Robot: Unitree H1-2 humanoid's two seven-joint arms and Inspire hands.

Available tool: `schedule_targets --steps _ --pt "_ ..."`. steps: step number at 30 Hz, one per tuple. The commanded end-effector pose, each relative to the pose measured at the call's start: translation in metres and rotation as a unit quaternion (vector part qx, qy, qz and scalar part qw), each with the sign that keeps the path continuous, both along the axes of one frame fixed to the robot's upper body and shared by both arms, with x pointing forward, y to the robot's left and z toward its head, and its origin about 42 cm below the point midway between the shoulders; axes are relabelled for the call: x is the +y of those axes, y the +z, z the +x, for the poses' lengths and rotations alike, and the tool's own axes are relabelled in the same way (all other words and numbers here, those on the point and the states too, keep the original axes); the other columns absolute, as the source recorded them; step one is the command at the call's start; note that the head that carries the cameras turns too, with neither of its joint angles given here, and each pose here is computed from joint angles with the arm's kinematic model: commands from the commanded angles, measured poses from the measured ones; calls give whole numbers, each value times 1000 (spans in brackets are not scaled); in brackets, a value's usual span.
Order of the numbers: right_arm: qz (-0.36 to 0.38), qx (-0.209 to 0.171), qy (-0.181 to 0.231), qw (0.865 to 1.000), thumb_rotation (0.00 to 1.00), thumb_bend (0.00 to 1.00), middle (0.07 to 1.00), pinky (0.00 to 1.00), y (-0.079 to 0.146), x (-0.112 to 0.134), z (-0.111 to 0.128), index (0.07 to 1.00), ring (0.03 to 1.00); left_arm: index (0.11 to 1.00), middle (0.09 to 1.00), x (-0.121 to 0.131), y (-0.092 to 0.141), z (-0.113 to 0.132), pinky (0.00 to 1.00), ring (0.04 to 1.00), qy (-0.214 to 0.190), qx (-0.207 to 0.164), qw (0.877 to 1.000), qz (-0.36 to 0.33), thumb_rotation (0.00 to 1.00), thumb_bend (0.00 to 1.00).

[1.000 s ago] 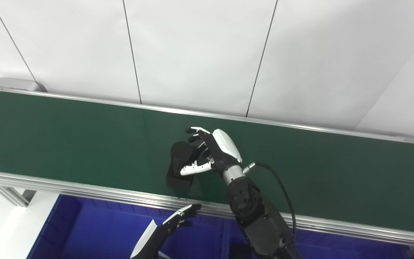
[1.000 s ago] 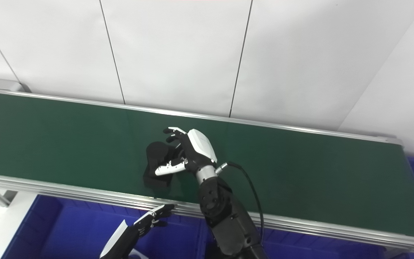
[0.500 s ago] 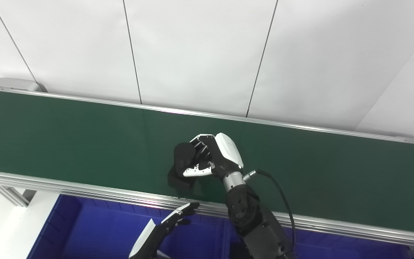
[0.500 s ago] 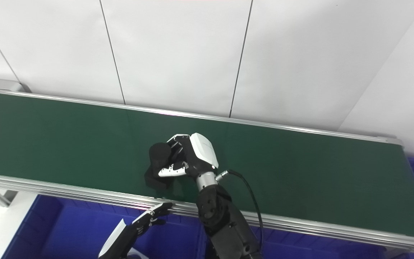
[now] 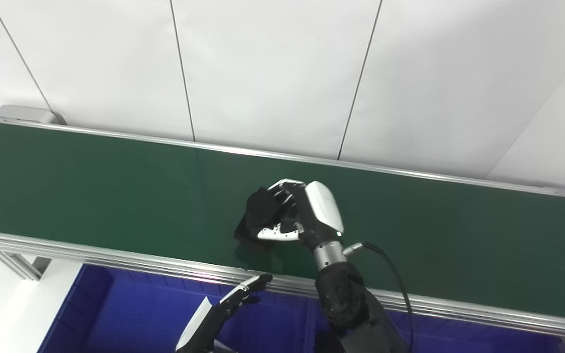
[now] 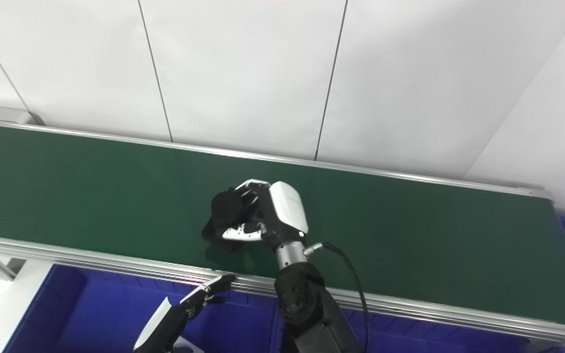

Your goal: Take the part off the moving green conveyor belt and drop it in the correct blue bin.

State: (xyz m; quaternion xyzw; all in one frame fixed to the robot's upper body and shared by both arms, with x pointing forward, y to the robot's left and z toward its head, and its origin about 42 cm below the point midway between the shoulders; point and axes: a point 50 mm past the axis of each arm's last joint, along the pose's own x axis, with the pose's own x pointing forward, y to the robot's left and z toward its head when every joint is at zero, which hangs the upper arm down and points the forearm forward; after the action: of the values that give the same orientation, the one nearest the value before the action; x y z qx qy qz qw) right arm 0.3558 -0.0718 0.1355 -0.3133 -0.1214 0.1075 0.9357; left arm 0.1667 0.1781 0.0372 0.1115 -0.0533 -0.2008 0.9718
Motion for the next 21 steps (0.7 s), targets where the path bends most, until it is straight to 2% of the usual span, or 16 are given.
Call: schedule_targets --steps 1,6,9,12,17,21 --pt "38 -49 -10 998 0 505 484 315 31 -9 -6 530 377 869 921 0 12 0 843 901 2 -33 999 -16 300 884" --pt "60 -50 -42 996 0 506 504 281 48 -39 -37 524 384 869 923 0 15 -2 879 919 2 -32 999 -25 293 874" --pt "67 -57 -57 994 0 506 509 281 51 -56 -55 519 387 868 924 1 16 -3 886 923 1 -34 999 -26 286 869" --pt "79 -55 -76 992 0 507 520 288 49 -74 -74 497 407 866 921 1 19 -4 874 916 2 -36 999 -30 284 873" --pt "76 -28 -105 991 0 510 503 289 37 -106 -108 484 439 861 916 5 22 -5 869 915 2 -36 999 -36 282 872" --pt "64 -12 -117 991 0 505 518 292 26 -121 -134 512 393 871 921 10 26 -4 871 916 3 -38 999 -39 287 871"
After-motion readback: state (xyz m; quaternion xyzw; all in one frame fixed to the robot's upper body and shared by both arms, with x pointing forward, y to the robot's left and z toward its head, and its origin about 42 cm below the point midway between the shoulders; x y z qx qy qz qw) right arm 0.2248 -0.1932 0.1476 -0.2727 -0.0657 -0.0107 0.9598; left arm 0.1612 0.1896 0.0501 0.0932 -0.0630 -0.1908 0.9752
